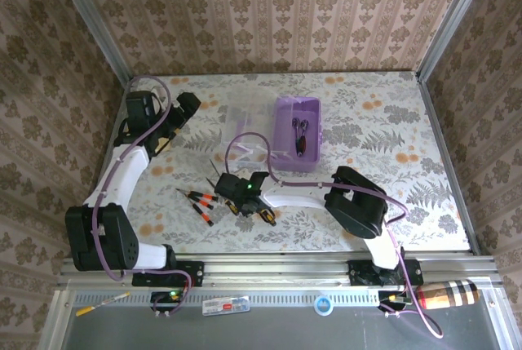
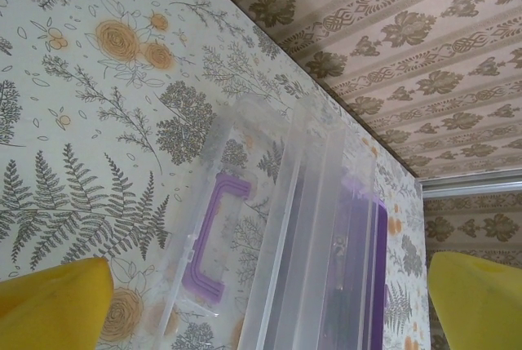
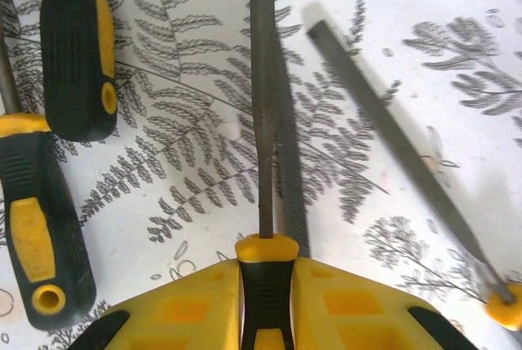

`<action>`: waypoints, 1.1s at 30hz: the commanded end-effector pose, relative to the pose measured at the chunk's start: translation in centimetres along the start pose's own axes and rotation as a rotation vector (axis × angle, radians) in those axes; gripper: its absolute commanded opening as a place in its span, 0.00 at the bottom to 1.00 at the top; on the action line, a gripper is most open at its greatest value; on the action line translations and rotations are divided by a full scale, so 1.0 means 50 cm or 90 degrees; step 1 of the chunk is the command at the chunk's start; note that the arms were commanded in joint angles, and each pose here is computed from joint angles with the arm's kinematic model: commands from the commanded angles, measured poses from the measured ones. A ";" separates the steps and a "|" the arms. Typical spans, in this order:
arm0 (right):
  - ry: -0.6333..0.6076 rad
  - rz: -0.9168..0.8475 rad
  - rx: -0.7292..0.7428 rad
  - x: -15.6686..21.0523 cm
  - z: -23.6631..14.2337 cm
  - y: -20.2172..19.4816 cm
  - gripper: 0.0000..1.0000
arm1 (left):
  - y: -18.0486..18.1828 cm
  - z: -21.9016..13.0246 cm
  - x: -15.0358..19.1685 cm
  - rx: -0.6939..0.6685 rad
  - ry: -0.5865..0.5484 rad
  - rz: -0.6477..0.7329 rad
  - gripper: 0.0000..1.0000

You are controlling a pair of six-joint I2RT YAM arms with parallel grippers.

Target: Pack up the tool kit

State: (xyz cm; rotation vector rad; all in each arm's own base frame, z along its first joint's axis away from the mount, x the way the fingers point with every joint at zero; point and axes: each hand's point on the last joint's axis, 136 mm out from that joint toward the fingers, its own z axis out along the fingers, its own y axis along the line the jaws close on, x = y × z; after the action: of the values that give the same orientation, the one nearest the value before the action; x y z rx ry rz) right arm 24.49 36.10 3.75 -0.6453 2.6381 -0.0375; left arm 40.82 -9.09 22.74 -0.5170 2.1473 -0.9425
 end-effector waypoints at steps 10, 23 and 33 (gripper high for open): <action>-0.105 0.039 -0.016 -0.087 -0.114 -0.020 0.21 | -0.004 0.010 0.013 0.013 0.015 -0.010 1.00; -0.202 0.045 -0.026 -0.192 -0.271 -0.084 0.21 | -0.017 -0.002 0.006 0.020 0.004 0.000 1.00; -0.225 0.211 -0.018 -0.302 -0.252 -0.295 0.21 | -0.074 0.037 0.096 0.070 0.080 0.016 1.00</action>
State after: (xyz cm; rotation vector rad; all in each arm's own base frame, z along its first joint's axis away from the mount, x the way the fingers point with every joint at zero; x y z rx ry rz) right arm 36.00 30.19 21.21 -0.2820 2.3865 0.1315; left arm 39.65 -13.33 22.44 -0.4348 2.1855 -1.0412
